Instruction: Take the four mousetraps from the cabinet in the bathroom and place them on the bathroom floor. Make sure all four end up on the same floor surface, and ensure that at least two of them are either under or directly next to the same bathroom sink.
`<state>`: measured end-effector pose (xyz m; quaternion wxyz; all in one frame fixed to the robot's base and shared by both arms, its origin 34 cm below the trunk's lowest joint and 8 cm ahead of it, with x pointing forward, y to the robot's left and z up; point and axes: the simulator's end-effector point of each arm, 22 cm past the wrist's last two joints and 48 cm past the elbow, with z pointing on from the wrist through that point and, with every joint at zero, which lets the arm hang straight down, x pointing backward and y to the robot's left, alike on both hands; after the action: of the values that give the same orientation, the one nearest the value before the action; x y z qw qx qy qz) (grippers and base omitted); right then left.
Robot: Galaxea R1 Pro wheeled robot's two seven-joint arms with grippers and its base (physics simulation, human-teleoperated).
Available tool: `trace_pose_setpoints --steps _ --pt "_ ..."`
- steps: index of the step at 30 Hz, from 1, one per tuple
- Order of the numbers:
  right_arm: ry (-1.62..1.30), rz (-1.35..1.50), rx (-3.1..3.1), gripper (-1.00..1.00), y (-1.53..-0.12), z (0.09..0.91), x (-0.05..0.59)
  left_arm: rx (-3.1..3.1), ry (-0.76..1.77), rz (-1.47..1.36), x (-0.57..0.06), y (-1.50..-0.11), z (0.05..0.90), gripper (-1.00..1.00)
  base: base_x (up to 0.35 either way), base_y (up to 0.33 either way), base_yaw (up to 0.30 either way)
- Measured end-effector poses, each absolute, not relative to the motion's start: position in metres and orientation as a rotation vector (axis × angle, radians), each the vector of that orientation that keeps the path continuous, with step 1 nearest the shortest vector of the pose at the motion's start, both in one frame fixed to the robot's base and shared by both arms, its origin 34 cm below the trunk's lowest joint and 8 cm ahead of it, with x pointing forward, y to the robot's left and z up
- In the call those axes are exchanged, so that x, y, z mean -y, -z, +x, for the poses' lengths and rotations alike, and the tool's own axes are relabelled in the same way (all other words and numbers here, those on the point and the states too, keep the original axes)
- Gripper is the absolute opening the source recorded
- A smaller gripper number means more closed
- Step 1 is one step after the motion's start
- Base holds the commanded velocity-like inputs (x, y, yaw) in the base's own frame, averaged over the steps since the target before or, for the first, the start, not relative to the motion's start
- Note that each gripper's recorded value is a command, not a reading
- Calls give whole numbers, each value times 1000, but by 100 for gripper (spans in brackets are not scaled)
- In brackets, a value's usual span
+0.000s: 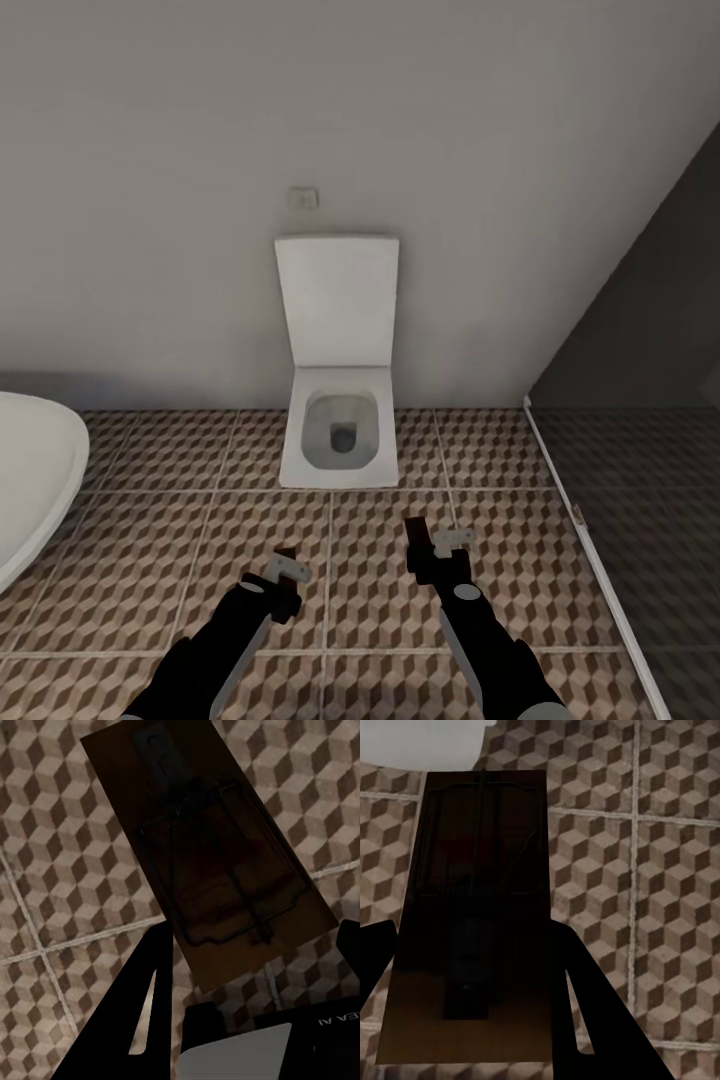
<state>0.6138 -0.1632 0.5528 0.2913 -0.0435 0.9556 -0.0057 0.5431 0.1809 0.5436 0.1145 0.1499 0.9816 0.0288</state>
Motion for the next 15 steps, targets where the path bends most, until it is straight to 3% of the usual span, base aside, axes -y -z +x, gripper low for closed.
trace_pose_setpoints --steps 15 --pt "14 -117 -2570 -100 -530 607 163 -2903 -80 442 -181 -522 535 -100 1 0 0"
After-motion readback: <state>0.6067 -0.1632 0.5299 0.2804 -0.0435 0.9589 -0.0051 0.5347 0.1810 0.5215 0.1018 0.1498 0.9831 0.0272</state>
